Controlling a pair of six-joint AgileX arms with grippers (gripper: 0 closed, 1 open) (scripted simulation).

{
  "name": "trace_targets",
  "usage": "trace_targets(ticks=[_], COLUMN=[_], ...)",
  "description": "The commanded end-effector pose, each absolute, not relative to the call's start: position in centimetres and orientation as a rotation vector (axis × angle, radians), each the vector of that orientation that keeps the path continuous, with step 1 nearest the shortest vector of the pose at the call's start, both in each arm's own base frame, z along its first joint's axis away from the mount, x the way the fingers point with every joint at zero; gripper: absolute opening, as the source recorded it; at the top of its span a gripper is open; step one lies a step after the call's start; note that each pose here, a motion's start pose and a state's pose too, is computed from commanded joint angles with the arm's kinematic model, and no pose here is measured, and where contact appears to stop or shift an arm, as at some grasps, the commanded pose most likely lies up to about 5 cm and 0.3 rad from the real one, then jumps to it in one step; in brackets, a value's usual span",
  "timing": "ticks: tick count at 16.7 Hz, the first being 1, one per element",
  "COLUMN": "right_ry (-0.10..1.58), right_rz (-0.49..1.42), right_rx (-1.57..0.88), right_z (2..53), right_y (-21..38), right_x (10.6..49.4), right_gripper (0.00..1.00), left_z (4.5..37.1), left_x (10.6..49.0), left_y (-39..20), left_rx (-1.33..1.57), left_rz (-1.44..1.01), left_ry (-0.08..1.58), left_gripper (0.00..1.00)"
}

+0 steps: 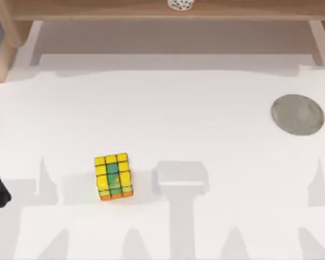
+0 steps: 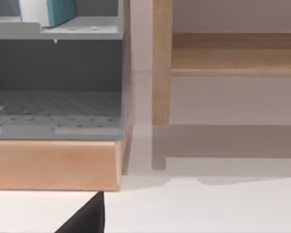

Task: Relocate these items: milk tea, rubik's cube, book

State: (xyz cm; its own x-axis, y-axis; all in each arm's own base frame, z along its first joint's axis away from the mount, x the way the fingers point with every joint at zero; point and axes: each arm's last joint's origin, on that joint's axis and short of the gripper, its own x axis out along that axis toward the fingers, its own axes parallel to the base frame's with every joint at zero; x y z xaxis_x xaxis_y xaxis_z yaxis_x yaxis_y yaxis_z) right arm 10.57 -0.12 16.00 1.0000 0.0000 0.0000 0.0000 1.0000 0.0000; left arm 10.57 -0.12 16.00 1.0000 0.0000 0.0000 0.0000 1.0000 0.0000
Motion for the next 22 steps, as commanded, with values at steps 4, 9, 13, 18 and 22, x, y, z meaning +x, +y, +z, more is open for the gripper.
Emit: trace_targets(ticks=[4, 9, 13, 18, 22], right_ry=[-0.009, -0.056, -0.056, -0.012, 0.013], right_rz=[-0.003, -0.009, -0.011, -0.013, -0.014], right_rx=[-0.001, 0.000, 0.000, -0.017, -0.033], right_z=[16.8, 22.9, 28.7, 31.4, 28.7], right_y=[0.0, 0.9, 3.2, 10.1, 18.1], right_x=[10.6, 11.9, 16.6, 26.8, 33.9], right_gripper=[1.00, 1.00, 1.00, 1.00, 1.00], left_z=[16.0, 16.0, 16.0, 16.0, 16.0], left_x=[10.6, 10.6, 10.6, 10.6, 10.6], left_y=[-0.1, -0.1, -0.1, -0.1, -0.1], left_rx=[0.000, 0.000, 0.000, 0.000, 0.000], left_rz=[0.000, 0.000, 0.000, 0.000, 0.000], left_ry=[0.000, 0.000, 0.000, 0.000, 0.000], left_gripper=[1.00, 1.00, 1.00, 1.00, 1.00])
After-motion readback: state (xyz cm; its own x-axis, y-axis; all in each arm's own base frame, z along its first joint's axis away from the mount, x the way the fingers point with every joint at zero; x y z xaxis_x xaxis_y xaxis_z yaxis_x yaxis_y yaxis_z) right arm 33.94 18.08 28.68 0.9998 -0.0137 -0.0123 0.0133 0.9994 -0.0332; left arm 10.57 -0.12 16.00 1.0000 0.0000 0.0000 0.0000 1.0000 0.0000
